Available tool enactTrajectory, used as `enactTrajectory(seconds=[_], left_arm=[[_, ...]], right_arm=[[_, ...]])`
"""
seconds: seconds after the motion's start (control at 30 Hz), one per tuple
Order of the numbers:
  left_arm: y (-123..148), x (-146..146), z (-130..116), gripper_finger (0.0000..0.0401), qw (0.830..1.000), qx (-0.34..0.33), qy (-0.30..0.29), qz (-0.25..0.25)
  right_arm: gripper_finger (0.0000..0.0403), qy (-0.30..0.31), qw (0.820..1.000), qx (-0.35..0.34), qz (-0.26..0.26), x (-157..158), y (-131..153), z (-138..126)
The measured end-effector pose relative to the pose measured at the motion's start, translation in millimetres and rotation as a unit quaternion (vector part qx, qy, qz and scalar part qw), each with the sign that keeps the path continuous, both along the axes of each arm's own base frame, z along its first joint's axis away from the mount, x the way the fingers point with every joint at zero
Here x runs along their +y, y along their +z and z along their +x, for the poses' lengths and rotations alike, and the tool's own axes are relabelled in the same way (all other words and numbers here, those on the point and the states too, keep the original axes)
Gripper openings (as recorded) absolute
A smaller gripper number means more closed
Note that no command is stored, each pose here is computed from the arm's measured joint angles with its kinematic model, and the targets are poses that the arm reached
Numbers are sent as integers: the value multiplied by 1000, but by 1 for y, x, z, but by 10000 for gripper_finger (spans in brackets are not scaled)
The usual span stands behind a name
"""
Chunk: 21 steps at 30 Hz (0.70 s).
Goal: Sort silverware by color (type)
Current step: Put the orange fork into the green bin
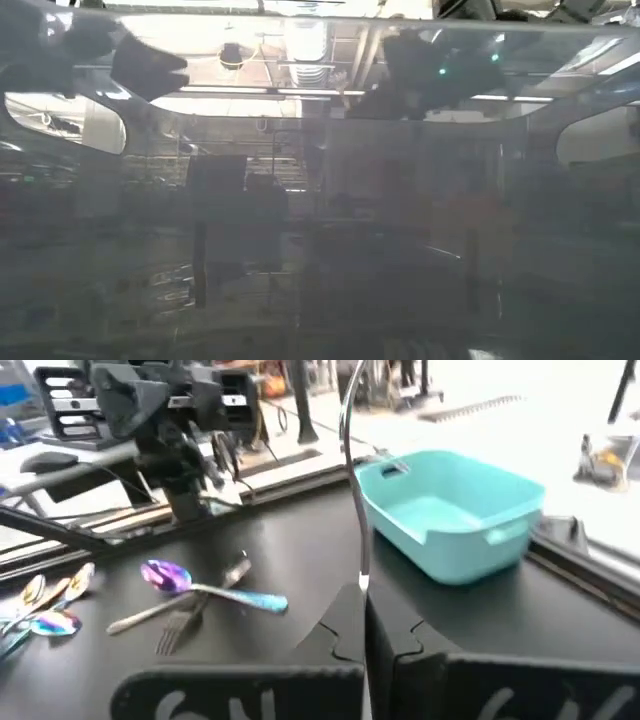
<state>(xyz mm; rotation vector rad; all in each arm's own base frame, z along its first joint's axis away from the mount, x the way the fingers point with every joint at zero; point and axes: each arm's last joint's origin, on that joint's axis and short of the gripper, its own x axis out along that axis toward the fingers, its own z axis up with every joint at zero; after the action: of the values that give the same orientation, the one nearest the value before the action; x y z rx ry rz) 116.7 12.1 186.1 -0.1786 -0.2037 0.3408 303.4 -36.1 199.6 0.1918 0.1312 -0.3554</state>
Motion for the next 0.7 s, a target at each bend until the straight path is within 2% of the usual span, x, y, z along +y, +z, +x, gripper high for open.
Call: enactTrajectory(seconds=[0.17,0.43,0.57,0.7], left_arm=[[6,-1,13,184,999,-31,-16,24],[6,-1,55,181,996,69,-30,41],[9,1,74,181,994,96,-8,48],[14,1,89,181,993,97,-16,61]], right_arm=[[6,15,999,-3,-39,3,-9,32],[7,46,994,-10,-95,15,-1,85],[7,59,992,-11,-113,23,10,96],[7,65,991,-7,-114,26,13,97]])
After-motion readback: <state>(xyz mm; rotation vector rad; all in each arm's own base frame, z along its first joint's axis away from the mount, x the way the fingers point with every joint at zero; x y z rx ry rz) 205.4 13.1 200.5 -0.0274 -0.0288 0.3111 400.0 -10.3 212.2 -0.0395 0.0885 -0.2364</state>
